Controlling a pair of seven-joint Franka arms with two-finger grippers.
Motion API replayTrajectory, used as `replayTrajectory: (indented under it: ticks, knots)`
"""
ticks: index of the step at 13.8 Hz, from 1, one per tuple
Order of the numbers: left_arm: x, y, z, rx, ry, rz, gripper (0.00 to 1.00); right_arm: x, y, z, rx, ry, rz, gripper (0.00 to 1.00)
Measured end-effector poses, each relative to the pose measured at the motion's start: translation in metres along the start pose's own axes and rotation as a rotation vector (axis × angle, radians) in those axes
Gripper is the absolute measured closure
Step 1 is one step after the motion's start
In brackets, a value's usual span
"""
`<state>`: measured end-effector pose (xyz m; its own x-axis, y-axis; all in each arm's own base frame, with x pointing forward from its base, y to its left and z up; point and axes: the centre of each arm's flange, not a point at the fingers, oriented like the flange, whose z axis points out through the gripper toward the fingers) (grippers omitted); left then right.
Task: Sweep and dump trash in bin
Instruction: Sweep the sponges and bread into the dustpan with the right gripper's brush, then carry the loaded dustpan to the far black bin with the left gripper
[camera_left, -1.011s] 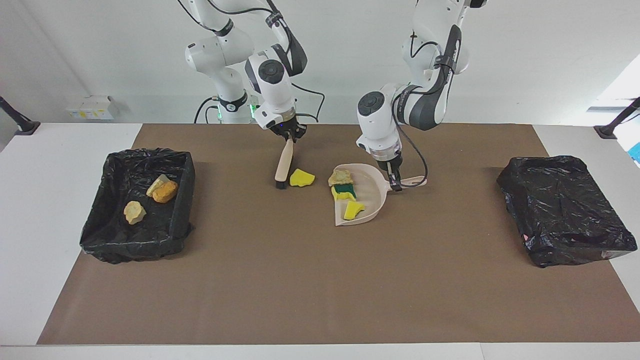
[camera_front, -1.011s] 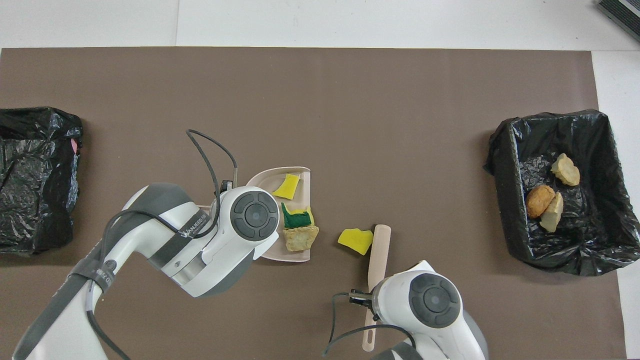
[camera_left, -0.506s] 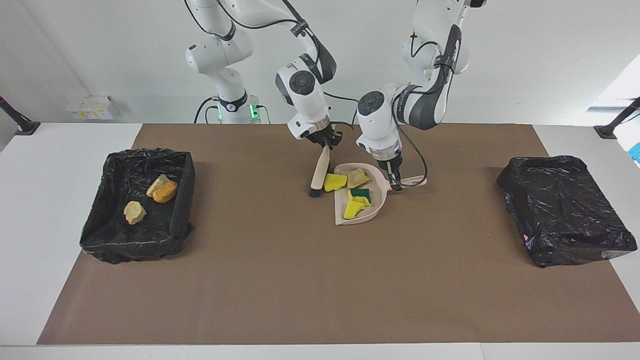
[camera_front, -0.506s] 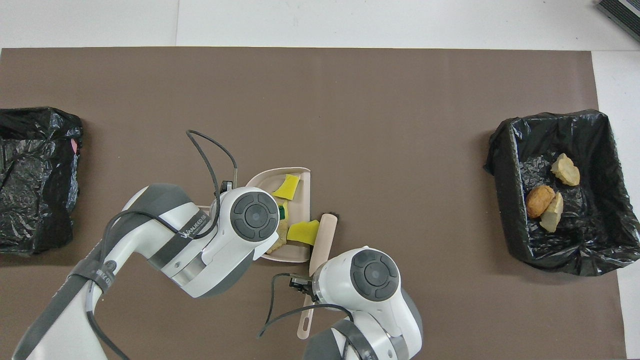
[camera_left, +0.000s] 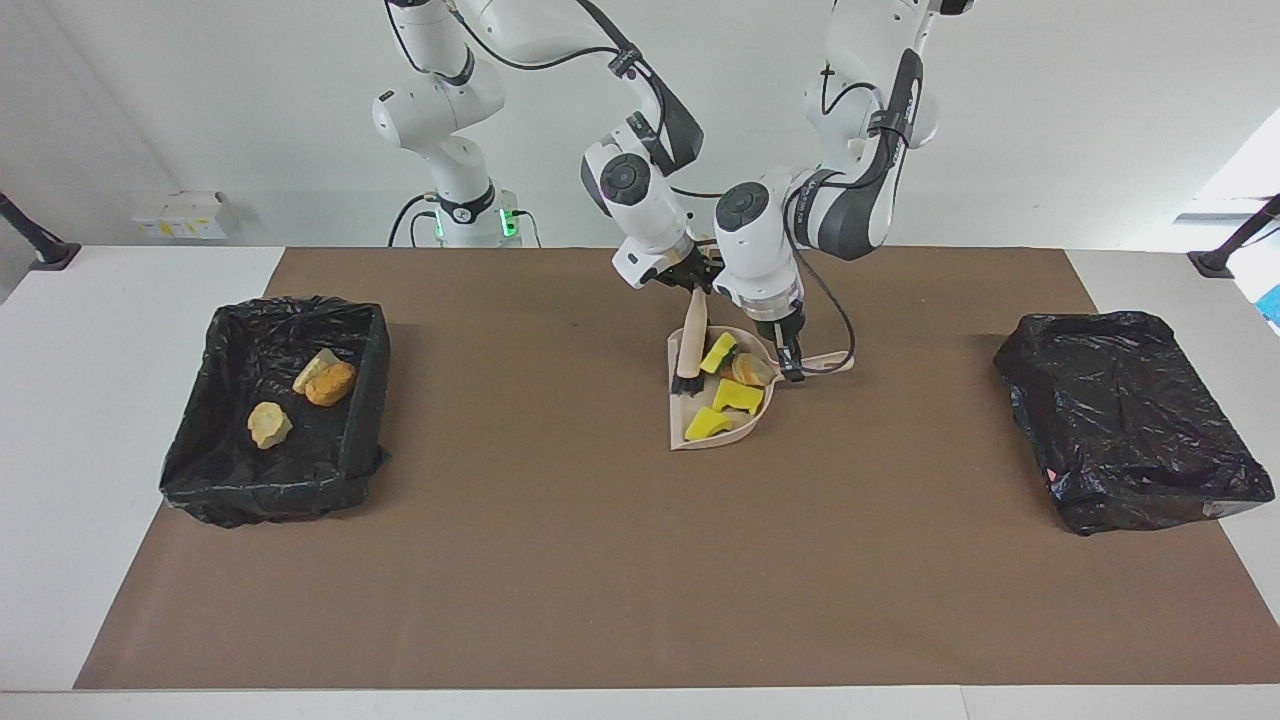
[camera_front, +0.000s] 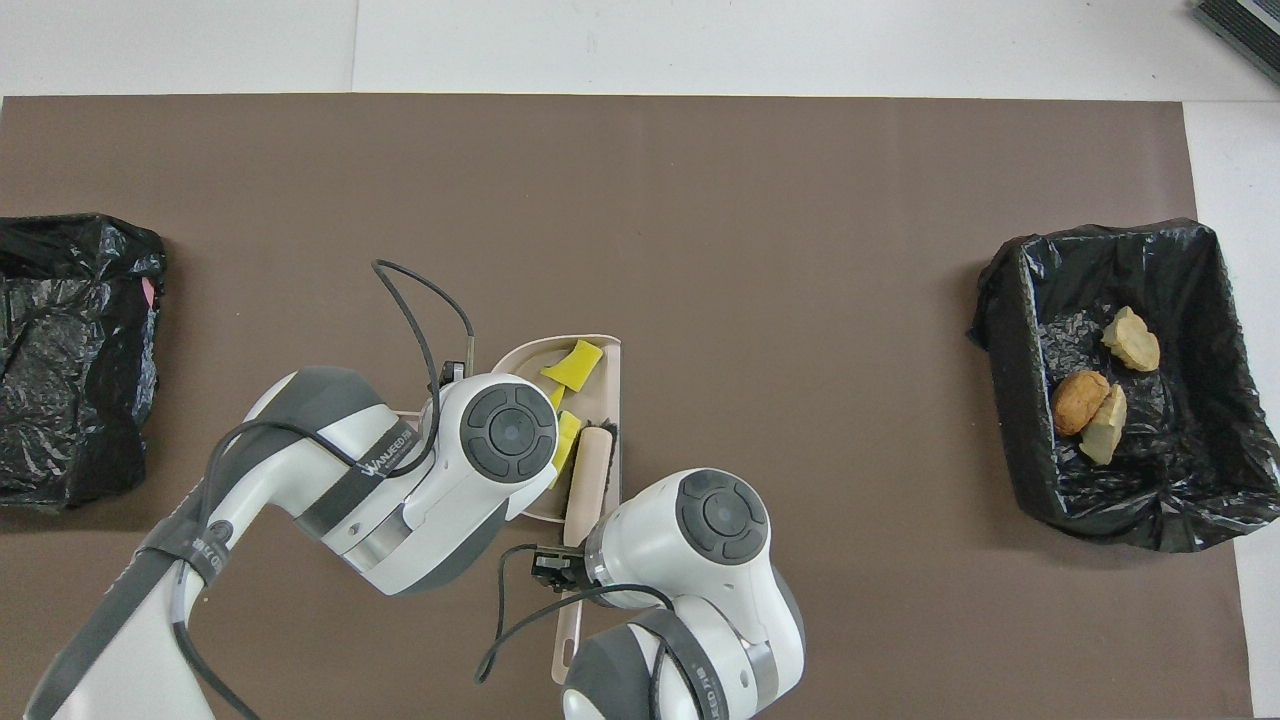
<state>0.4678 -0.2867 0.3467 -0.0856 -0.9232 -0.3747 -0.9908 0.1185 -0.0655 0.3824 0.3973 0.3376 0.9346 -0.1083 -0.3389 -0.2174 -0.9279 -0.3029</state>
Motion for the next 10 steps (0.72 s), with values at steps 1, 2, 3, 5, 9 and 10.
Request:
replayTrajectory:
  ticks: [1,2,3,5,9,10]
  knots:
    - [0.0,0.0,0.0,0.0,0.0,-0.001,0.69,0.005,0.009,-0.016,-0.034,-0.02,-0.021,0.74]
    - [-0.001,0.0,0.0,-0.001,0.0,-0.002,0.69,0.007,0.018,-0.032,-0.069,-0.028,-0.031,0.74]
    - [-0.001,0.0,0.001,-0.001,-0.001,-0.002,0.69,0.007,0.026,-0.048,-0.104,-0.031,-0.041,0.74]
    - [-0.002,-0.001,0.001,-0.001,-0.001,-0.003,0.69,0.001,0.039,-0.073,-0.185,-0.023,-0.068,0.74]
    - [-0.022,-0.009,0.001,-0.002,0.002,-0.012,0.69,-0.006,0.064,-0.107,-0.355,0.031,-0.1,0.74]
    - [-0.03,-0.012,-0.002,0.003,0.005,-0.011,0.69,-0.008,0.064,-0.109,-0.369,0.046,-0.096,0.74]
